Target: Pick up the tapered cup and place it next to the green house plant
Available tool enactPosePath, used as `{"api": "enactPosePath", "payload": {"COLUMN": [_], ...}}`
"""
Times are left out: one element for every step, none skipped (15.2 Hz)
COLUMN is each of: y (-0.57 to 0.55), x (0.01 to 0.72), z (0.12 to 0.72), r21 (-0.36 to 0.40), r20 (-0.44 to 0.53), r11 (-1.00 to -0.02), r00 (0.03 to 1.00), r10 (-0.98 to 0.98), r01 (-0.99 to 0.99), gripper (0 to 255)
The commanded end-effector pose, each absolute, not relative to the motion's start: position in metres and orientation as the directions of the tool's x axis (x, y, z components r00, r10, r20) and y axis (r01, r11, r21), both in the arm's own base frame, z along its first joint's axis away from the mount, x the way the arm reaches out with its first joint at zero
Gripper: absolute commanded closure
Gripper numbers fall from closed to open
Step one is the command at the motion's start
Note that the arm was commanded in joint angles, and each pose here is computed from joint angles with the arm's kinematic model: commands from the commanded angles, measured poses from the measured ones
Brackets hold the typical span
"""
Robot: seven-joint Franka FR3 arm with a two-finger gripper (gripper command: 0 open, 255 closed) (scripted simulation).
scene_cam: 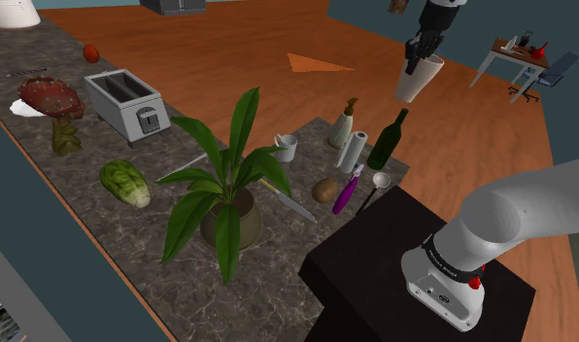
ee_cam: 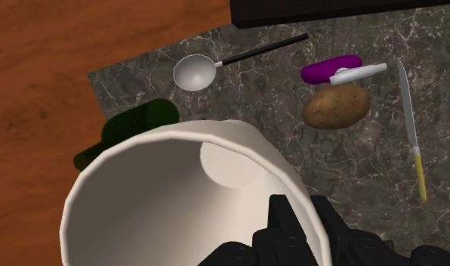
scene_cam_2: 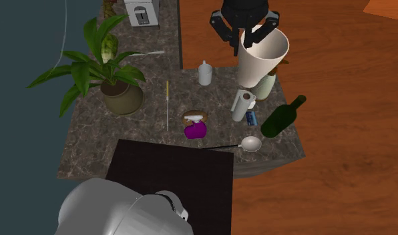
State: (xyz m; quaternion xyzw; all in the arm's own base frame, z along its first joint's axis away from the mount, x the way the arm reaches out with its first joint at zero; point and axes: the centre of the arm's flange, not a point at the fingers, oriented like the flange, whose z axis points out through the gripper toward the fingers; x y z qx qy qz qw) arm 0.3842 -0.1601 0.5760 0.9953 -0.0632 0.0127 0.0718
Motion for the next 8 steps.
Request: {"api": "enactPosePath", "payload": {"y": [-0.16, -0.16, -0.16, -0.16, -0.16, -0.16, -0.16, -0.16], "x": [0.385, 0.385, 0.385, 0.385, 0.385, 0.385, 0.385, 0.385], "z": [0.587, 0.592, 0.598, 0.603, 0.608, 0.613, 0.619, 0.624], "r21": [0.141, 0.141, 0.141, 0.141, 0.141, 0.141, 0.141, 0.141], "r20": [0.034, 0.034, 0.034, 0.034, 0.034, 0.034, 0.034, 0.034], "r11": [-0.982, -0.982, -0.982, -0.982, -0.982, -0.982, -0.982, -0.982], "r00": [0.992, 0.992, 0.992, 0.992, 0.992, 0.992, 0.992, 0.992], "r10": [-0.124, -0.124, -0.124, -0.124, -0.124, -0.124, -0.124, -0.124], "r01": [-0.128, -0.128, -0.128, -0.128, -0.128, -0.128, -0.128, -0.128], "gripper": [255, 255, 255, 255, 255, 255, 255, 255]}}
